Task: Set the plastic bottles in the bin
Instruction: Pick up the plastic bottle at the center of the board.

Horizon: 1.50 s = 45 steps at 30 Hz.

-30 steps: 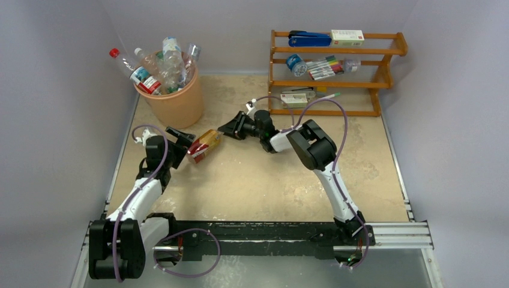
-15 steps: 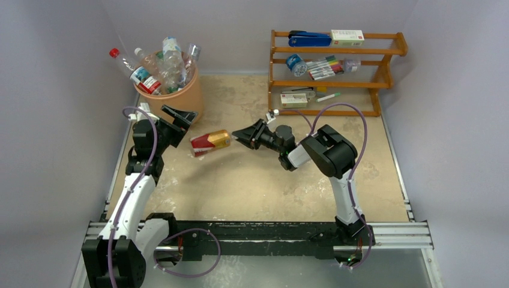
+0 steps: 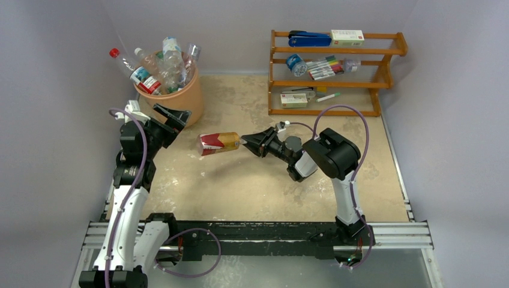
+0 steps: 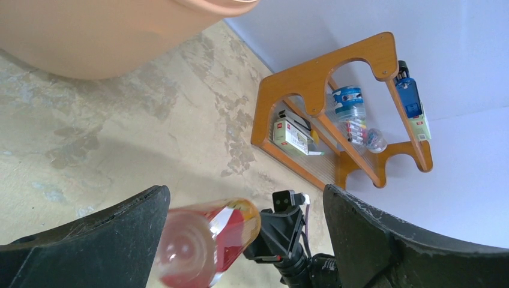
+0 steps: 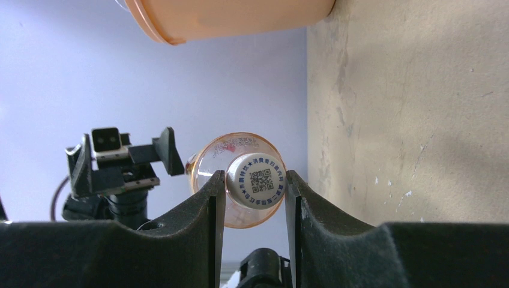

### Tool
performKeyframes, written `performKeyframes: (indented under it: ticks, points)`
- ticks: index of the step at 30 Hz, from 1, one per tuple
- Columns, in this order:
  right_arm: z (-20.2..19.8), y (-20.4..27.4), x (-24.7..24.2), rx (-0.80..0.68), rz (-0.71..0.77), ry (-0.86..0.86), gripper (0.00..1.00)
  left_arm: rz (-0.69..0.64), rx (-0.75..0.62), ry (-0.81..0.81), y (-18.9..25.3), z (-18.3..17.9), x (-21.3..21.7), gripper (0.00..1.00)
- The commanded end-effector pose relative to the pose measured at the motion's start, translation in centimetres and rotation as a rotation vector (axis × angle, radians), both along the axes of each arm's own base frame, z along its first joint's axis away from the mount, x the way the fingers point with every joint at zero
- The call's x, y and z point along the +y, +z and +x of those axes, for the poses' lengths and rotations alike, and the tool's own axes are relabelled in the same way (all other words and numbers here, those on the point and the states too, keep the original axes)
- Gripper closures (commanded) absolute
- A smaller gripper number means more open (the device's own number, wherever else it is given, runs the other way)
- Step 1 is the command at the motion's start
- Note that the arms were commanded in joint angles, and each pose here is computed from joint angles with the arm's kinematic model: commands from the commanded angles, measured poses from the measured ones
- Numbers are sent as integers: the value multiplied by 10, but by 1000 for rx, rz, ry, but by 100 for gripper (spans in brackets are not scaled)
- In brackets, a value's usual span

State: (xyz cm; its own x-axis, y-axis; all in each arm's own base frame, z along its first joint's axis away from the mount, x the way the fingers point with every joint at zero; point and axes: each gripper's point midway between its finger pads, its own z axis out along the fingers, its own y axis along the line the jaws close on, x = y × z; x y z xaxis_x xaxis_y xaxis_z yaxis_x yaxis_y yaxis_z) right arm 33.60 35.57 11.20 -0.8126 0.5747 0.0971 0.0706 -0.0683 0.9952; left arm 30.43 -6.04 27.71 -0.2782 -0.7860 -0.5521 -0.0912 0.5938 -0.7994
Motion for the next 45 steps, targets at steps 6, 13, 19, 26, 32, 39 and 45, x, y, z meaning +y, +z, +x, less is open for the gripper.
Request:
performKeyframes:
  ticks: [6, 13, 19, 26, 32, 39, 45]
  points:
    - [21, 99, -8, -166, 302, -78, 73, -65, -109, -108, 25, 5, -20, 0]
    - [30, 127, -5, -190, 383, -79, 73, -42, -95, -103, 22, 4, -19, 0]
    - [31, 137, 6, -188, 400, -58, 74, -69, -170, -126, 33, 10, -23, 0]
    - [26, 142, 19, -180, 431, -32, 74, -67, -215, -140, 41, 14, -25, 0]
    - [24, 144, 32, -171, 429, -16, 74, -72, -254, -127, 44, 14, -24, 0]
    - [25, 144, 43, -154, 441, -7, 74, -47, -236, -122, 35, 14, -22, 0]
    - [30, 143, 52, -136, 429, -7, 74, -32, -222, -108, 28, 13, -19, 0]
